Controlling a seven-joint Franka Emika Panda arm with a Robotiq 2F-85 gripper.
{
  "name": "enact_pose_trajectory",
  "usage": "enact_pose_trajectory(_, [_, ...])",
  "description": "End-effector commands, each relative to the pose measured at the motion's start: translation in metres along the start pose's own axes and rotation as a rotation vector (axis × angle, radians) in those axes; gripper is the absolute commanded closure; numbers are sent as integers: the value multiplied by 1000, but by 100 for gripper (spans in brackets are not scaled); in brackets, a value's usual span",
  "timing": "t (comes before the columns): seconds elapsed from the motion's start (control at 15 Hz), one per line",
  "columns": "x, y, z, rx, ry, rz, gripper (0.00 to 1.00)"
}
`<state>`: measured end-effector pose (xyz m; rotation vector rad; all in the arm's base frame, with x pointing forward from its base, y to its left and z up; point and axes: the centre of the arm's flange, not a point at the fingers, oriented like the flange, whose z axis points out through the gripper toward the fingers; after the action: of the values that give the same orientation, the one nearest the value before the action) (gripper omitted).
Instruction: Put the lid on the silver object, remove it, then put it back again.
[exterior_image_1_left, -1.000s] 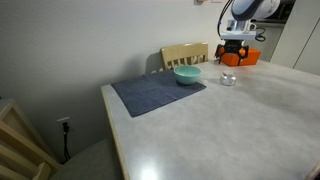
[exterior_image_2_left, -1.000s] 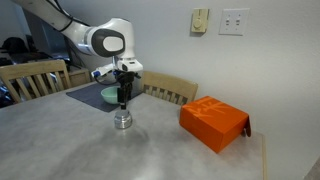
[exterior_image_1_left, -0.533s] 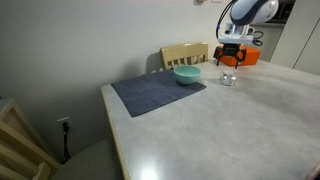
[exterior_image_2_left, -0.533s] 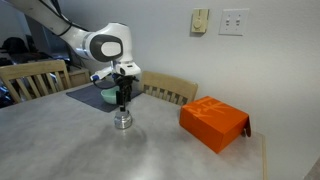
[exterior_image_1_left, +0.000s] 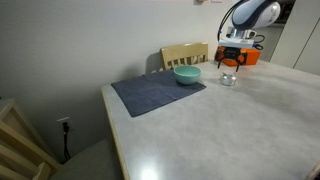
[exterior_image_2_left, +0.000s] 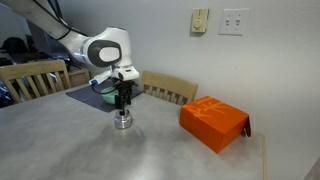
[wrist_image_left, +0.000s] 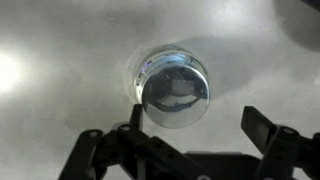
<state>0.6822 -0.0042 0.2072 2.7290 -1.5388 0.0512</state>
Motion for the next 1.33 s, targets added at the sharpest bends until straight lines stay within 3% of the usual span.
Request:
enact_pose_trajectory(0.0, [-8, 17, -3, 23, 1, 29, 0])
enact_pose_trajectory(1.27, [-12, 38, 6, 39, -15, 62, 0])
